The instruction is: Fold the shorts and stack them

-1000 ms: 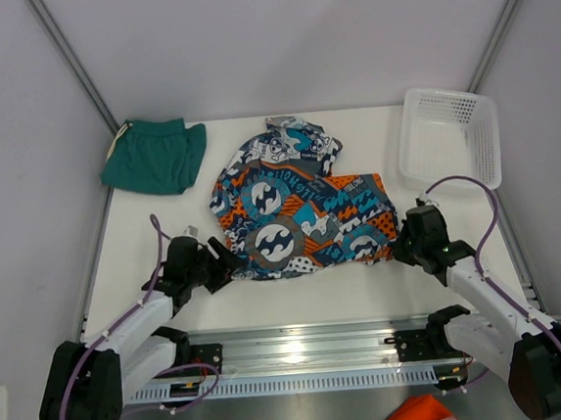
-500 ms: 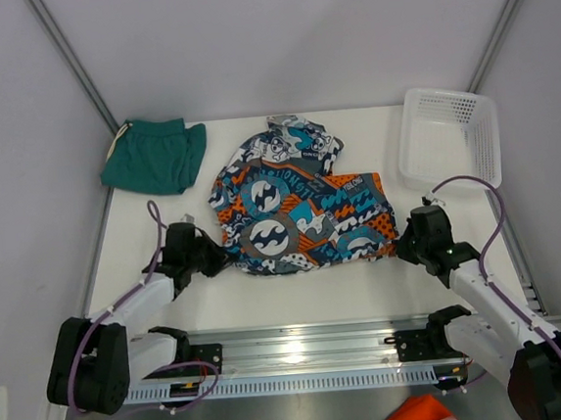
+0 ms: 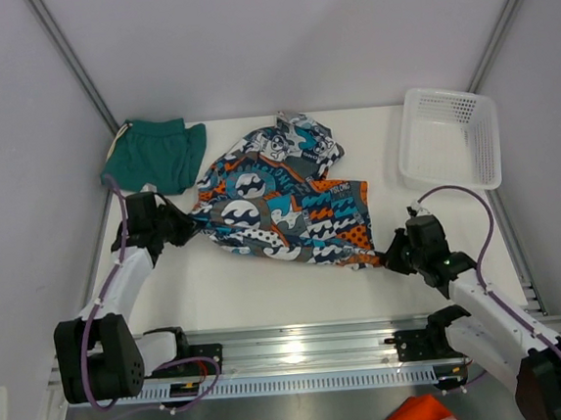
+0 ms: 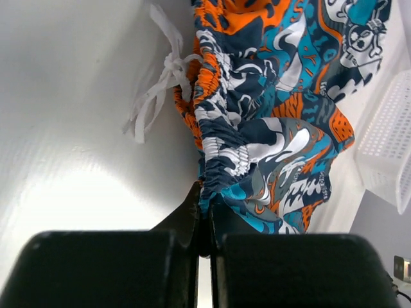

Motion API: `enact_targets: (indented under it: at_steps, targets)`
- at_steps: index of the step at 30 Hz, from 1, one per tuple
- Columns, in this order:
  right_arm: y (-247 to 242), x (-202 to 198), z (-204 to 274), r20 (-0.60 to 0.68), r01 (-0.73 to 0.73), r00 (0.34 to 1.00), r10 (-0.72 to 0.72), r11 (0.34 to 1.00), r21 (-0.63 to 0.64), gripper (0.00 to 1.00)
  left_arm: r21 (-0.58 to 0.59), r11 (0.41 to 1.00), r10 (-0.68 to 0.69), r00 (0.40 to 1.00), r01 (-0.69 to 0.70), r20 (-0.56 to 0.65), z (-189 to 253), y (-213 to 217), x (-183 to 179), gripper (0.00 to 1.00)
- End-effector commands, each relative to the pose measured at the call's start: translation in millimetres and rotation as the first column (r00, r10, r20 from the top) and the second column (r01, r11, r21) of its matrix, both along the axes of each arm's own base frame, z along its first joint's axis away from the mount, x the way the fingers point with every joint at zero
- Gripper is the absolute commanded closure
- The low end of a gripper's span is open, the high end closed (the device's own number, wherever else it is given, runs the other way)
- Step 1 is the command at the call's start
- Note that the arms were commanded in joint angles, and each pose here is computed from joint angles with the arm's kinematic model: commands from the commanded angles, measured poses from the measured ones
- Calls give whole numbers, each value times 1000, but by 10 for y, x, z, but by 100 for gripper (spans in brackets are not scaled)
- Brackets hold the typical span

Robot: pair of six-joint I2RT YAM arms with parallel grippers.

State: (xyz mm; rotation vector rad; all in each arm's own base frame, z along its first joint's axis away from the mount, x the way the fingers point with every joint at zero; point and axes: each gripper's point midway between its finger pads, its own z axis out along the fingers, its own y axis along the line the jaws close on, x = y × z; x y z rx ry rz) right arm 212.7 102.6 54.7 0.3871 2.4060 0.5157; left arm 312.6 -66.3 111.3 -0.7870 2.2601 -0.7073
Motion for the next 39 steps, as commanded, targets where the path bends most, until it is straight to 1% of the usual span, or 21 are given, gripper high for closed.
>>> enact_targets:
  at_steps: [1,2,4,7,8,10,13,15,16,18,19,20,21,23,28,30,31,33,34,35,39]
  targets:
    - [175,-38,-59,-22,-73,997,73,997,10,100,52,998,22,999,-23,25,162,169,78,100]
    - [255,-83,-59,-31,-107,994,107,994,3,86,51,998,20,999,-21,24,166,169,68,100]
    - [283,-100,-69,-36,-101,994,100,995,-9,66,51,998,24,999,-26,26,168,198,75,100]
    - [308,-95,3,0,-95,996,95,995,8,62,54,998,16,1000,-17,22,167,200,69,100]
    - [306,-93,24,5,-90,996,90,996,13,60,60,998,13,1000,-14,22,162,204,66,98]
    - [338,-75,106,23,-96,995,95,995,29,58,77,997,11,1000,-11,7,120,230,47,97]
    - [388,-73,187,21,-98,995,97,994,55,55,92,996,8,1000,-7,-6,77,247,24,93]
    - [440,-75,239,18,-92,996,91,993,78,50,93,996,9,1000,-8,-7,64,251,13,91]
    - [457,-63,282,20,-84,996,83,993,88,43,91,996,8,1000,-7,-8,57,251,12,89]
    - [500,-66,333,5,-53,999,53,991,123,35,84,996,1,1000,-1,-8,46,235,2,89]
    - [532,-80,377,-4,-46,999,47,990,135,28,83,997,-1,1000,1,-3,60,230,7,89]
    - [552,-84,408,-8,-34,999,35,988,148,28,83,997,-1,1000,1,-4,52,230,0,88]
    - [555,-69,441,-23,17,1000,-14,985,171,27,84,996,-1,1000,2,-7,34,234,-12,88]
    - [577,-125,473,-71,64,996,-51,979,191,27,84,996,-5,1000,6,-6,32,226,-27,88]
    - [683,-258,481,-196,245,961,-196,930,275,27,86,996,-1,1000,2,-15,-74,221,-139,88]
    - [689,-308,494,-226,305,942,-248,915,265,28,87,996,2,1000,-2,-11,-87,223,-165,88]
    - [619,-332,449,-245,369,917,-314,901,228,28,84,996,-1,1000,1,-7,-84,216,-169,87]
    - [662,-404,485,-254,380,911,-325,900,212,29,82,997,-3,1000,4,-13,-111,208,-196,87]
    - [615,-435,445,-258,397,902,-348,901,175,29,84,996,-4,1000,5,-16,-123,210,-206,87]
    - [620,-459,439,-271,419,890,-366,892,172,29,85,996,-5,1000,7,-18,-129,210,-215,88]
    - [636,-591,343,-276,415,886,-371,902,119,30,93,996,0,1000,1,-19,-153,222,-242,88]
